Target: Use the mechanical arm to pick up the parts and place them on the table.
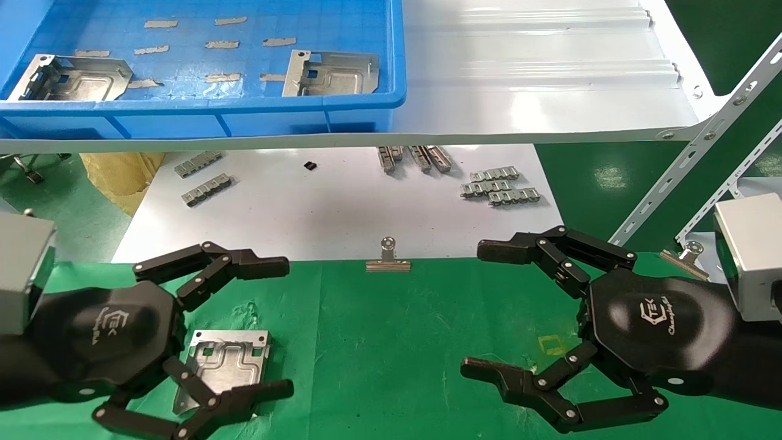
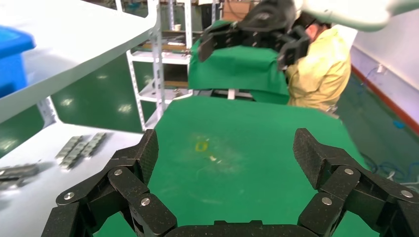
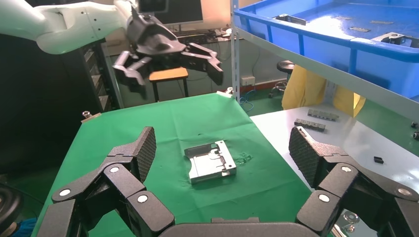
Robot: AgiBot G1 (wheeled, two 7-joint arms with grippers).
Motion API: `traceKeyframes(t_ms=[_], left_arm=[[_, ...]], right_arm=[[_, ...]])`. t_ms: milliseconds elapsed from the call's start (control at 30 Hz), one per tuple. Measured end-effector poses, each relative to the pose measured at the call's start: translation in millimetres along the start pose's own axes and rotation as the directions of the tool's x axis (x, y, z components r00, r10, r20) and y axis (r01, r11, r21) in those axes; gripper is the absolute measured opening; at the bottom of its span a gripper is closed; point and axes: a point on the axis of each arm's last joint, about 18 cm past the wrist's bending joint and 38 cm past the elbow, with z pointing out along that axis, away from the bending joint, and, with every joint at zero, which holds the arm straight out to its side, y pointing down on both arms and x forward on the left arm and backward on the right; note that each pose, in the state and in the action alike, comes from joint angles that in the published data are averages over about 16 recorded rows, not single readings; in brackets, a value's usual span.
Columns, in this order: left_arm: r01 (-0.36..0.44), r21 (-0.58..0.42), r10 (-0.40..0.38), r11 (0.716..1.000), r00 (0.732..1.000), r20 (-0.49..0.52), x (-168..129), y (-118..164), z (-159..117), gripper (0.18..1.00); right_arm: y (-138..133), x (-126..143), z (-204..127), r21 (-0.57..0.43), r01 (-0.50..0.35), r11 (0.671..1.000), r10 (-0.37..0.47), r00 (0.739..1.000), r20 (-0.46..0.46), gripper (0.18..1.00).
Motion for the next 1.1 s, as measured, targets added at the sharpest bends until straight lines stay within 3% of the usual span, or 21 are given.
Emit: traceKeyframes(t_ms=[333,1100], left_arm=[[0.006,0.021,-0.005,1.000,1.000,-0.026,16.0,-11.4,1.2,1.001],[0.008,0.017,-0.007,1.000,1.000,-0.021,13.1,-9.3,0.9,1.001]], right_arm=[[0.0,0.0,0.0,0.000,0.000,1.000,0.000,1.000,0.000,1.001],[0.1,0.0,-0.1,0.000,0.000,1.000,0.000,1.000,0.000,1.001]])
